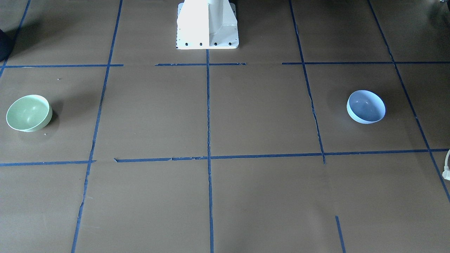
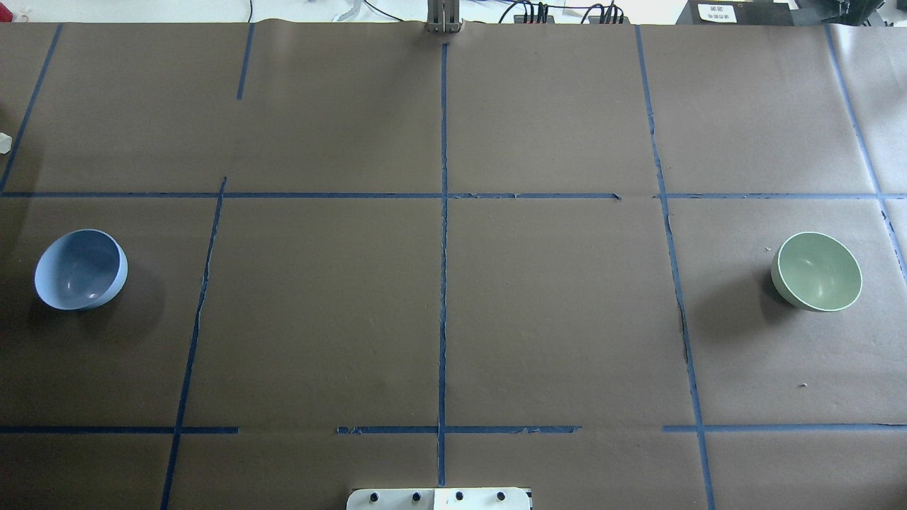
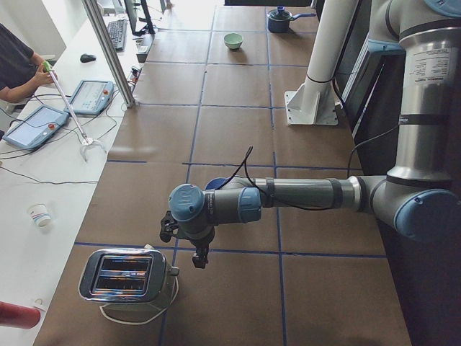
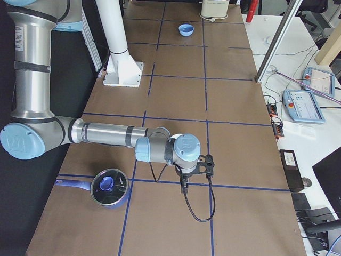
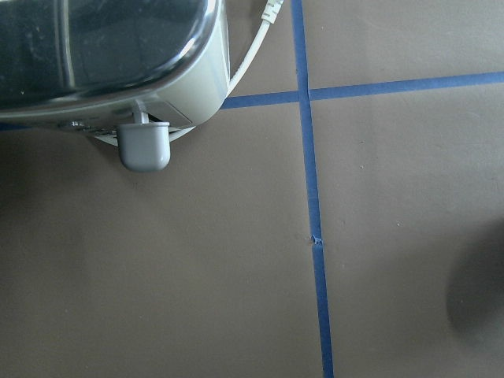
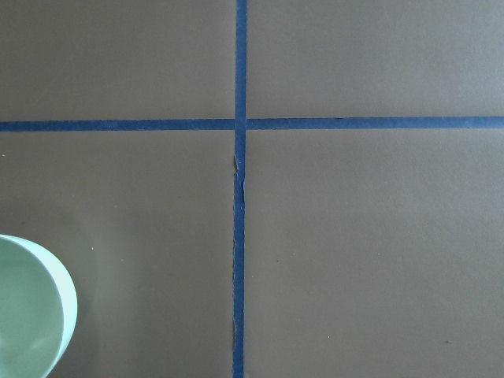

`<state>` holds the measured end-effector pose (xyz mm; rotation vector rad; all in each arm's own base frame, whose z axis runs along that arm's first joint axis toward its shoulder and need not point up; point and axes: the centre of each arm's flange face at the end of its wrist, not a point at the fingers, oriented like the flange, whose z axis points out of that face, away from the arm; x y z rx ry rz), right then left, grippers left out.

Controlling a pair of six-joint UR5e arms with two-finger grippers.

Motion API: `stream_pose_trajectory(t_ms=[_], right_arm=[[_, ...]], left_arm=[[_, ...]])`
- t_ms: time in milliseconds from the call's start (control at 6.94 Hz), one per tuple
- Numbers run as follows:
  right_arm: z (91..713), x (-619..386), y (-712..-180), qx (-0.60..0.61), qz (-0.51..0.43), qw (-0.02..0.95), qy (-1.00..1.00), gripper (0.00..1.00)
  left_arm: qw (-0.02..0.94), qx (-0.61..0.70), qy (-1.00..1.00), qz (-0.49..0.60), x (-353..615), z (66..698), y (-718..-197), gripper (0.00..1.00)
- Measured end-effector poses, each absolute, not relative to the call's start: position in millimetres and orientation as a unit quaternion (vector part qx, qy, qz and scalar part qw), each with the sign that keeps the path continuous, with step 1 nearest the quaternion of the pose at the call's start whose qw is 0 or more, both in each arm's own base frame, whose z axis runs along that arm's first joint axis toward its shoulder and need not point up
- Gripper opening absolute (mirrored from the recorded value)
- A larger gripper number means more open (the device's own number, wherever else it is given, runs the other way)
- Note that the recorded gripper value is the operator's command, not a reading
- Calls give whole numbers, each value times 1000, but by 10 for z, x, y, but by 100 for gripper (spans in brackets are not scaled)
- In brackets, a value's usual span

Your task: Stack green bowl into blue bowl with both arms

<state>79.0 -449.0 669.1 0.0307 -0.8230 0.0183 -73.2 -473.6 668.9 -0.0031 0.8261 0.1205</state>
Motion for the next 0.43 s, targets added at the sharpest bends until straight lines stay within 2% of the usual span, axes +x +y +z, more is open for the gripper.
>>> stream_pose_trajectory(t_ms=[432], right_arm=[[6671,793,-4490,15,12,916,-401,100]], left_arm=[[915,4,399,63,-720,6625,-4799,100]])
